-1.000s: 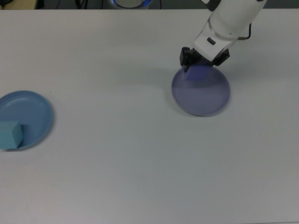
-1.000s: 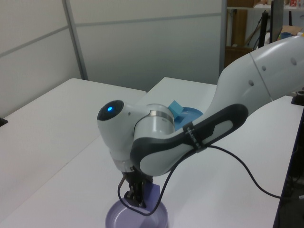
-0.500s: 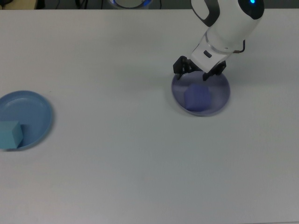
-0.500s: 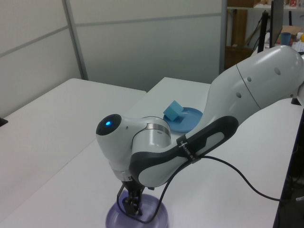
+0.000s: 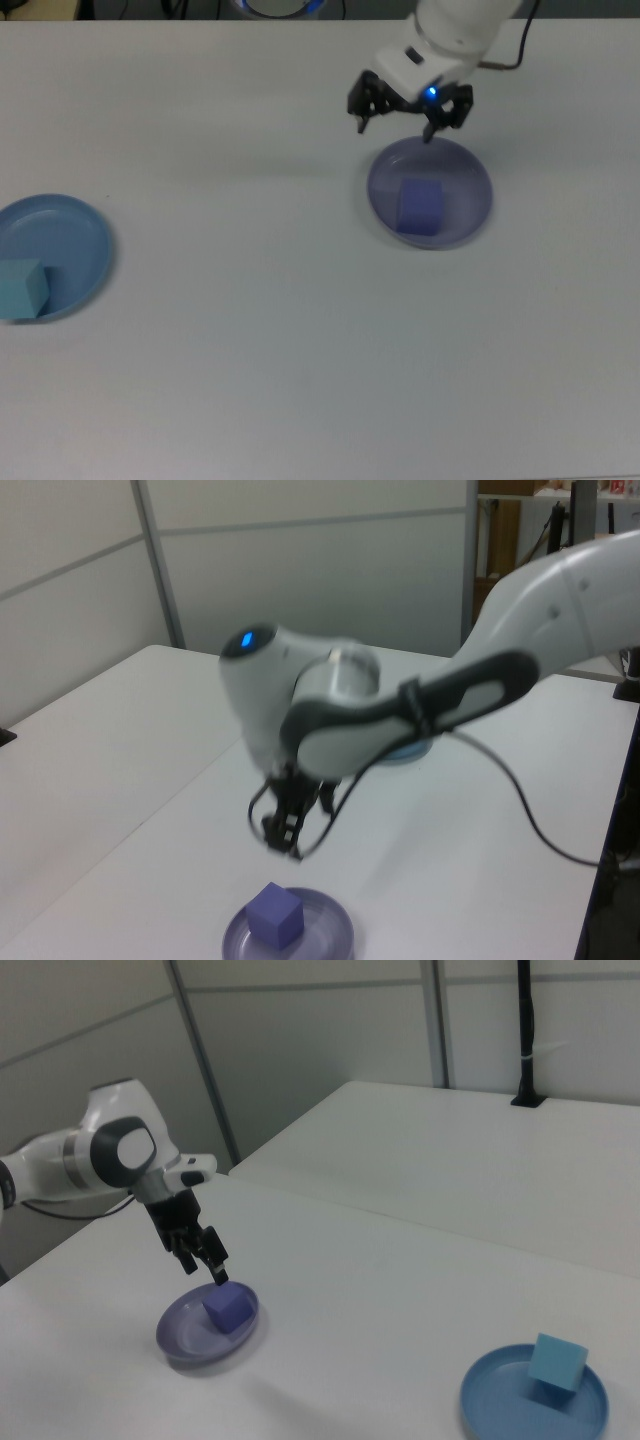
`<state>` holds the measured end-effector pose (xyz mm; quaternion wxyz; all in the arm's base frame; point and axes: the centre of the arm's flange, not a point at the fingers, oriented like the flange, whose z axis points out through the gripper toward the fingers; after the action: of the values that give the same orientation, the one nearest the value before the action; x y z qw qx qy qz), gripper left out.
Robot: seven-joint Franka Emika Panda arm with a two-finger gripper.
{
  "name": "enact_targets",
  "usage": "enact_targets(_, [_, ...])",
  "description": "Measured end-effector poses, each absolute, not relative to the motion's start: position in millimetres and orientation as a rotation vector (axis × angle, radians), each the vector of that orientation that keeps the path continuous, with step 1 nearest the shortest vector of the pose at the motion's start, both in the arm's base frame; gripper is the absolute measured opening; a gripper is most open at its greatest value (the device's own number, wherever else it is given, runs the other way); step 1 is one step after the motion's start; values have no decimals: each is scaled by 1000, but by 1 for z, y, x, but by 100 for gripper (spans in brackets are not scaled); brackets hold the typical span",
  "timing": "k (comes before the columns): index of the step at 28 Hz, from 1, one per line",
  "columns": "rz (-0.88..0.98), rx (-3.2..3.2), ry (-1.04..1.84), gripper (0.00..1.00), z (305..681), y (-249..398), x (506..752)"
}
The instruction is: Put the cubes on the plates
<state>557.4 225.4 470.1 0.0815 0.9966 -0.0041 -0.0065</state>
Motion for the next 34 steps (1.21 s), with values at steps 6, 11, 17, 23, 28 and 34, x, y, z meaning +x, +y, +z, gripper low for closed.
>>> enact_targets(6, [-21, 2972, -218, 100, 524, 146, 555])
enact_targets(11, [-27, 2960, -377, 100, 553, 62, 561])
enact_targets(17, [-31, 2979, -356, 100, 561, 13, 564])
enact_targets(23, [-43, 3020, -285, 100, 561, 6, 565])
enact_targets(28, [-32, 3138, -231, 100, 570, -20, 565])
enact_targets(34, [-1, 3171, -186, 100, 580, -41, 562])
